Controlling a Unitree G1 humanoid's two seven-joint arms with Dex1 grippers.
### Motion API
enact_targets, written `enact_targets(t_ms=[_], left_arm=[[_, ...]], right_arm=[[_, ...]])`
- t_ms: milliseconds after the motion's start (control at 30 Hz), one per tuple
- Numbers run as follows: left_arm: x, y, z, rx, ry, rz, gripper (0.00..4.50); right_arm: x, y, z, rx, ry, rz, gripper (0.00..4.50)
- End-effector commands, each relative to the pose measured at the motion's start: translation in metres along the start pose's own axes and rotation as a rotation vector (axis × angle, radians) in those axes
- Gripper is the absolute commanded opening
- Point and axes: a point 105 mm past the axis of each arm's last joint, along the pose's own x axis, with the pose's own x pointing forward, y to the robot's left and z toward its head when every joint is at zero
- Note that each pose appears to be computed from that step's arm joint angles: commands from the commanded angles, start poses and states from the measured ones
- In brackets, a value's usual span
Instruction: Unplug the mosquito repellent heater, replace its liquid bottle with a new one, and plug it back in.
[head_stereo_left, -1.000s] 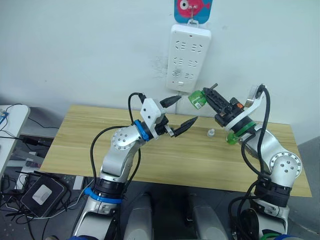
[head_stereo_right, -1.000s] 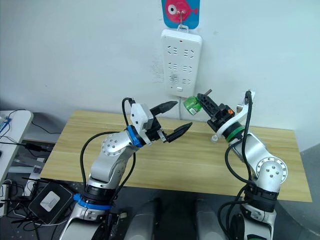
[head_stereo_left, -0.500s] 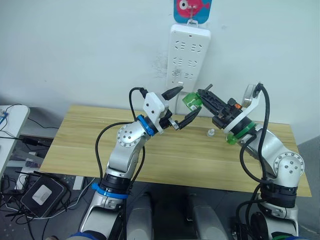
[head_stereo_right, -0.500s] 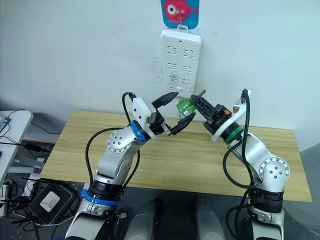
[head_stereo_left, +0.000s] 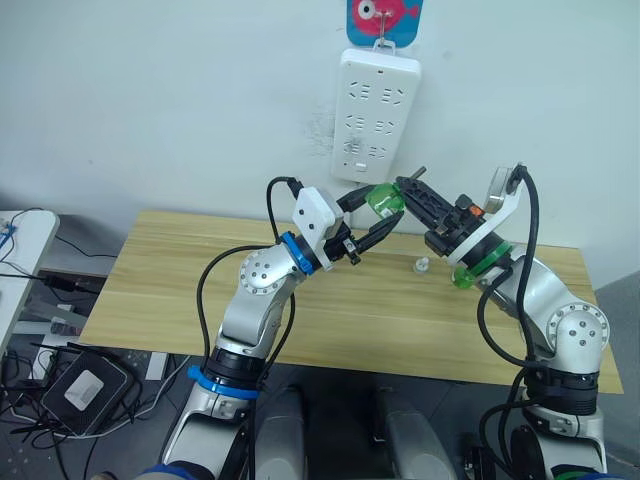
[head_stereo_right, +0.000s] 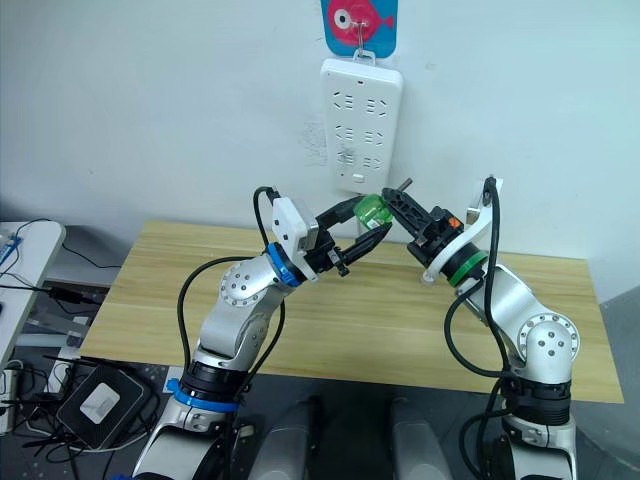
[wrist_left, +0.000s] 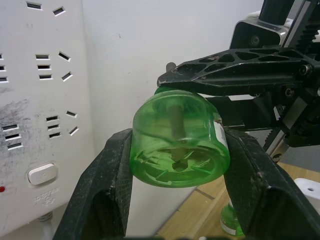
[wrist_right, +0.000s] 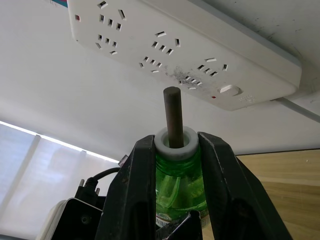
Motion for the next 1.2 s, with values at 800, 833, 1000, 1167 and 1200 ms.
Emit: enact_targets(t_ms=[800,833,1000,1167,1200], left_arm=[[0.002,-0.001,-0.003,-0.016,-0.043,0.017,2.22],[0.002,-0.003,-0.003,-0.018,-0.045,0.017,2.22],[-0.001,-0.003,-0.003,-0.015,-0.043,0.030,2.22],[-0.005,-0.002,-0.004,-0.012,-0.033,0.047,2.22],[-0.005,-0.001,-0.004,-0.006,-0.032,0.054,2.22]], right_arm=[[-0.161,-0.099,0.033,-0.649,0.846,-0.628,4.46],[-0.168,-0.110,0.038,-0.668,0.852,-0.682,4.46],[-0.190,-0.145,0.057,-0.754,0.892,-0.811,4.46],[-0.210,-0.168,0.075,-0.811,0.913,-0.921,4.46],[-0.212,-0.170,0.077,-0.805,0.915,-0.932,4.46]])
